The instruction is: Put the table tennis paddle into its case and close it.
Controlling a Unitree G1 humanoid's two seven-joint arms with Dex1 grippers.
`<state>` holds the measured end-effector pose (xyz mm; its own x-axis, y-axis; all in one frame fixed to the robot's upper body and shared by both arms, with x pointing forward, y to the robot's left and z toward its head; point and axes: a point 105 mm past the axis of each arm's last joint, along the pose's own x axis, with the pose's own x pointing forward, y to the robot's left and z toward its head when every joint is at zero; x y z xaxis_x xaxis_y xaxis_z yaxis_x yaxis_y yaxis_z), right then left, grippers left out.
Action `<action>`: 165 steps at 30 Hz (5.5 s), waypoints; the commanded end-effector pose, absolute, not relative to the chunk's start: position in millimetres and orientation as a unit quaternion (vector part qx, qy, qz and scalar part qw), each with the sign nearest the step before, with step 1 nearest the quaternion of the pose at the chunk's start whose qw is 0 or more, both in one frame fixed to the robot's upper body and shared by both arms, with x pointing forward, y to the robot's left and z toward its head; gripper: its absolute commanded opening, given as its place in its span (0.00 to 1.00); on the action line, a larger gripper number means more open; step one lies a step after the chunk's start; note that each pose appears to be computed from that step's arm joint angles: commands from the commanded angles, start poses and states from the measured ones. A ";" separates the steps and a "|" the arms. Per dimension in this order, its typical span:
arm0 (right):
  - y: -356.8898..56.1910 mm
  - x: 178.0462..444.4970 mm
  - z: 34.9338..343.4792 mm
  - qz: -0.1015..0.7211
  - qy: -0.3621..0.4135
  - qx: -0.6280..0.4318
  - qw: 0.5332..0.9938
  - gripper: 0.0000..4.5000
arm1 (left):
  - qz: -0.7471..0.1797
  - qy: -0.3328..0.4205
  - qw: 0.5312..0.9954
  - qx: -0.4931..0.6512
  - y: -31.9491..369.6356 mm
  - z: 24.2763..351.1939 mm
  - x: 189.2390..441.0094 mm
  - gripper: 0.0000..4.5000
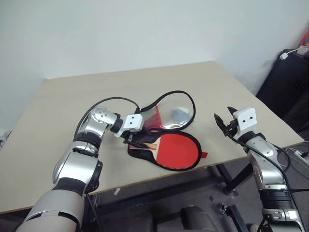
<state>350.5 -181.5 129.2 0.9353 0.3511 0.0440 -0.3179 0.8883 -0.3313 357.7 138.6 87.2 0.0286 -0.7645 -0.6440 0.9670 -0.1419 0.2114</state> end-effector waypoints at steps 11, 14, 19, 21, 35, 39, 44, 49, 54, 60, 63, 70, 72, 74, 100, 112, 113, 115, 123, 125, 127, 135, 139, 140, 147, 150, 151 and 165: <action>-169.4 353.2 147.2 0.201 -0.078 -0.153 0.964 0.65 | -0.558 0.039 0.792 0.245 119.0 145.4 407.2 0.67; -162.5 352.9 143.6 0.232 -0.059 -0.135 0.961 0.65 | -0.482 0.018 0.856 0.185 125.8 158.7 425.8 0.67; -160.9 369.1 134.3 0.237 -0.003 -0.112 0.965 0.65 | -0.356 0.000 0.927 0.114 152.7 163.2 444.6 0.67; -158.5 374.2 134.3 0.241 0.008 -0.095 0.966 0.65 | -0.334 0.000 0.936 0.114 159.3 159.2 445.2 0.67; -136.0 422.6 154.2 0.288 0.066 0.068 0.953 0.65 | -0.247 0.018 0.965 0.082 199.4 129.9 421.9 0.67; -126.7 439.5 150.7 0.288 0.106 0.111 0.945 0.65 | -0.241 0.018 0.968 0.075 201.6 131.1 417.6 0.67; -121.9 450.3 146.5 0.283 0.132 0.139 0.940 0.65 | -0.243 0.019 0.968 0.065 200.2 132.3 413.3 0.67; -116.7 454.3 143.2 0.286 0.141 0.134 0.938 0.65 | -0.242 0.021 0.968 0.063 200.9 131.5 410.3 0.67; -112.0 456.0 144.3 0.293 0.143 0.141 0.935 0.65 | -0.241 0.021 0.968 0.061 201.5 131.9 409.2 0.67; -105.6 456.9 139.5 0.294 0.154 0.121 0.936 0.76 | -0.241 0.025 0.968 0.059 199.6 127.7 405.5 0.68; -103.9 457.0 137.8 0.293 0.157 0.123 0.935 0.76 | -0.240 0.027 0.969 0.058 199.5 126.2 404.2 0.68; -98.4 455.2 131.0 0.297 0.171 0.120 0.932 0.76 | -0.239 0.030 0.969 0.055 199.1 124.9 403.3 0.68; -95.9 454.5 128.9 0.299 0.174 0.123 0.930 0.76 | -0.239 0.030 0.969 0.055 198.9 125.0 403.6 0.68; -94.0 454.0 126.4 0.298 0.177 0.125 0.930 0.76 | -0.240 0.030 0.969 0.054 197.9 125.1 404.0 0.68; -89.7 428.5 130.0 0.415 0.088 0.086 0.901 0.00 | -0.145 -0.059 0.985 -0.068 227.3 172.5 422.7 0.68; -96.6 405.7 150.8 0.468 -0.023 0.083 0.880 0.00 | -0.088 -0.064 0.991 -0.081 247.1 178.2 431.1 0.68; -96.2 403.3 153.7 0.474 -0.034 0.083 0.876 0.00 | -0.088 -0.064 0.991 -0.081 247.2 177.5 431.3 0.68; -94.9 397.9 157.7 0.487 -0.047 0.087 0.868 0.00 | -0.087 -0.062 0.991 -0.080 247.7 176.1 431.6 0.68; -93.1 381.5 163.1 0.523 -0.057 0.092 0.845 0.00 | -0.080 -0.067 0.991 -0.084 251.7 179.4 433.9 0.68; -91.5 375.1 156.9 0.539 -0.046 0.074 0.838 0.00 | -0.075 -0.076 0.989 -0.098 254.1 184.9 435.0 0.68; -89.5 366.9 147.0 0.557 -0.031 0.044 0.829 0.00 | -0.074 -0.082 0.989 -0.101 255.2 189.1 436.2 0.68; -86.9 353.1 124.9 0.585 -0.014 -0.025 0.811 0.00 | -0.083 -0.083 0.989 -0.090 254.7 195.2 440.1 0.68; -85.7 351.5 129.4 0.590 -0.039 -0.036 0.806 0.00 | -0.086 -0.080 0.989 -0.088 253.7 194.2 441.2 0.68; -85.6 350.4 131.7 0.593 -0.046 -0.033 0.803 0.00 | -0.088 -0.079 0.989 -0.087 252.8 193.5 441.4 0.68; -84.9 339.5 139.6 0.624 -0.071 -0.035 0.778 0.00 | -0.099 -0.065 0.990 -0.080 246.2 187.2 442.5 0.68; -83.6 331.0 133.8 0.644 -0.063 -0.066 0.759 0.00 | -0.107 -0.052 0.991 -0.067 242.7 183.4 443.7 0.68; -83.3 328.4 131.8 0.651 -0.062 -0.076 0.753 0.00 | -0.110 -0.050 0.990 -0.065 241.3 183.0 444.2 0.68; -84.3 314.2 102.0 0.698 -0.019 -0.196 0.689 0.21 | -0.141 -0.046 0.987 -0.061 224.5 183.5 448.3 0.68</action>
<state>314.7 -84.3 98.3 0.0404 0.9722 -0.2308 -0.9661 -0.0209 -0.2573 445.5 227.6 163.4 0.9639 -0.2612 0.0514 0.2658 0.9544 -0.1358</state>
